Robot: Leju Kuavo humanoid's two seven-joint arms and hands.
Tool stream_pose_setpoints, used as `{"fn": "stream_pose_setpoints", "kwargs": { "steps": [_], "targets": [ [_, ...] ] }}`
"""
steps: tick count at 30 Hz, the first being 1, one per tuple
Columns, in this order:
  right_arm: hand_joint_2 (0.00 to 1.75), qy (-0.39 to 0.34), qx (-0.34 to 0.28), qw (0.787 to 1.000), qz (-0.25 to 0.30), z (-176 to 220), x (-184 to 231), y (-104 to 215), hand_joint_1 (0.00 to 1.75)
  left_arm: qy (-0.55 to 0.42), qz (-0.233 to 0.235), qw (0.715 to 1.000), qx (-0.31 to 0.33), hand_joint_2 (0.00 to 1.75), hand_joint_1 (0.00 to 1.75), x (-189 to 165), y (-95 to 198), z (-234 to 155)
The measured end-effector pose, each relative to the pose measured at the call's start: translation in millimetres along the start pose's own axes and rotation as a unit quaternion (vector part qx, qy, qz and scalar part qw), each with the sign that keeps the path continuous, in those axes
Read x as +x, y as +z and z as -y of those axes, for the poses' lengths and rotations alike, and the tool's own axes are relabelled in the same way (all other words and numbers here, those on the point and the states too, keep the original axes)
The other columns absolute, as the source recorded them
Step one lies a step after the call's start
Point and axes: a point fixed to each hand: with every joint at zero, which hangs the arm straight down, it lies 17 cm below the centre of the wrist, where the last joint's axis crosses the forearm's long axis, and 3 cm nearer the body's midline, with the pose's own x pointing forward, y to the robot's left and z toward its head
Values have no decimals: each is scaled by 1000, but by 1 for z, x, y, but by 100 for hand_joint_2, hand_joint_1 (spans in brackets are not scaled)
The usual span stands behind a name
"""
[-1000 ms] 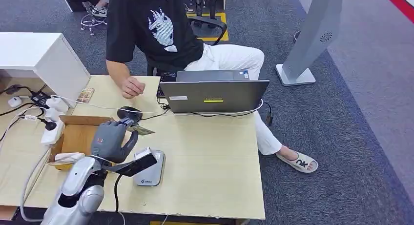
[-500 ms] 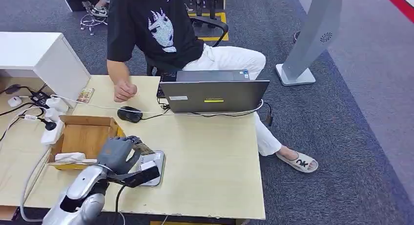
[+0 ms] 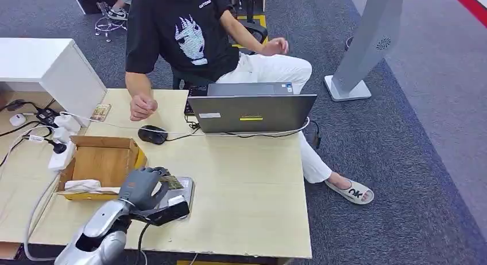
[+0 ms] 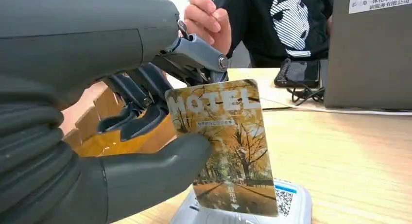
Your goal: Pass the card to the sensor for recognition and then transmit it.
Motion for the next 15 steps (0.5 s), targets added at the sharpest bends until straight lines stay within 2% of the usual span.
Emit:
{"fn": "stream_pose_setpoints", "kwargs": {
  "steps": [8, 15],
  "targets": [
    [175, 0, 0, 1000, -1, 0, 0, 0, 0, -3, -9, 1000, -3, 175, 175, -6, 0, 5],
    [175, -1, 0, 1000, 3, 0, 1, 0, 0, -17, -19, 998, 54, 175, 175, -14, -14, -42]
  ]
}}
